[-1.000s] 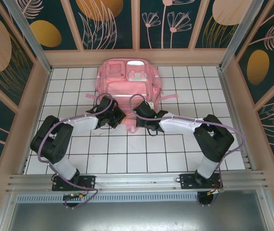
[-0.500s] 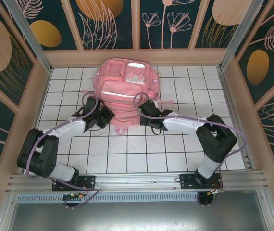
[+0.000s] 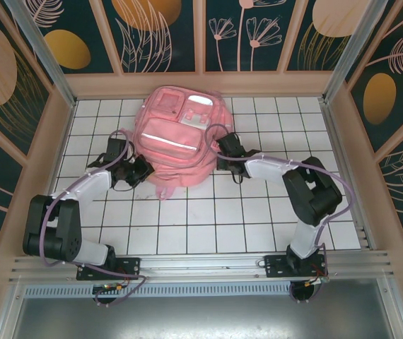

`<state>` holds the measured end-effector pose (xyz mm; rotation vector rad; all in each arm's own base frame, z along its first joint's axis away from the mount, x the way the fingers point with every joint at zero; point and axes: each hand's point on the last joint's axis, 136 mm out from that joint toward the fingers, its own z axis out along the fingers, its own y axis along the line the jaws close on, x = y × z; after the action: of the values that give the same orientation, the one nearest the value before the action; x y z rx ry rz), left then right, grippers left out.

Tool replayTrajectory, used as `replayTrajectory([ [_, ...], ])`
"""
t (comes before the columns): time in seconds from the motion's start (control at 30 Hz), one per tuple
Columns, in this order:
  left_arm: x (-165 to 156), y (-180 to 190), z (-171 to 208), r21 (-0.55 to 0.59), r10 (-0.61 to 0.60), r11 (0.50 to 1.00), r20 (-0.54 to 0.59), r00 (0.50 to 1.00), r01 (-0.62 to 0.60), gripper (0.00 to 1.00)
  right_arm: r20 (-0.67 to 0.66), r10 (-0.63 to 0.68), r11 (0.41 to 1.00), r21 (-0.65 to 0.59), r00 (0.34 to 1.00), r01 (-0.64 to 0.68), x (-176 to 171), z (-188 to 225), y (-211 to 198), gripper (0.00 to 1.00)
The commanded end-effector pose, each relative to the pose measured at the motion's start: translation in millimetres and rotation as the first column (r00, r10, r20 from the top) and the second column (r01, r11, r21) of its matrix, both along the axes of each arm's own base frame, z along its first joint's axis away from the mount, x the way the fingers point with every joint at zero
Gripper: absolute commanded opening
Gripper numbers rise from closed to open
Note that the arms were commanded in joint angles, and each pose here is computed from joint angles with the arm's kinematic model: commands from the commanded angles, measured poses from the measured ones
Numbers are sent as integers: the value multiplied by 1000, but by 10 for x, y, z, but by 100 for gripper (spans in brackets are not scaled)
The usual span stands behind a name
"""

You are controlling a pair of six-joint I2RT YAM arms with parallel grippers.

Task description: Pack the student bag

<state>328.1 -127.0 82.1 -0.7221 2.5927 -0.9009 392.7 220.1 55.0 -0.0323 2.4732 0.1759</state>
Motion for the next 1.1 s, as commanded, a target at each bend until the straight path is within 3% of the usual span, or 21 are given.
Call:
replayTrajectory([
  [0.0, -29, 209, 85, 86, -30, 996, 27, 999, 28, 0, 77, -104, 993, -52, 992, 108, 394, 123, -363, 0],
  [0.37, -89, 147, 120, 61, -83, 995, 34, 996, 81, 0, 11, -178, 982, -69, 984, 178, 846, -123, -593, 0],
  [0.63, -145, -47, 234, -63, -110, 992, 63, 992, 114, 0, 2, -176, 984, 2, 984, 176, 791, -1, -503, 0],
  [0.7, -203, -117, 257, -77, -121, 989, 68, 990, 127, 0, 11, -186, 982, 19, 982, 186, 742, 93, -529, 11],
  [0.8, -324, -272, 248, -86, -150, 984, 64, 987, 156, 0, 32, -202, 979, 43, 979, 200, 649, 276, -577, 38],
  [0.87, -389, -365, 229, -85, -164, 982, 61, 985, 169, 1, 52, -211, 976, 59, 976, 207, 587, 412, -614, 45],
  [0.97, -410, -413, 242, -79, -160, 983, 65, 985, 165, 34, 85, -223, 973, 79, 971, 217, 487, 650, -681, 55],
  [1.07, -301, -314, 406, -10, -129, 991, 116, 985, 131, 60, 135, -238, 969, 103, 962, 225, 362, 925, -768, 65],
])
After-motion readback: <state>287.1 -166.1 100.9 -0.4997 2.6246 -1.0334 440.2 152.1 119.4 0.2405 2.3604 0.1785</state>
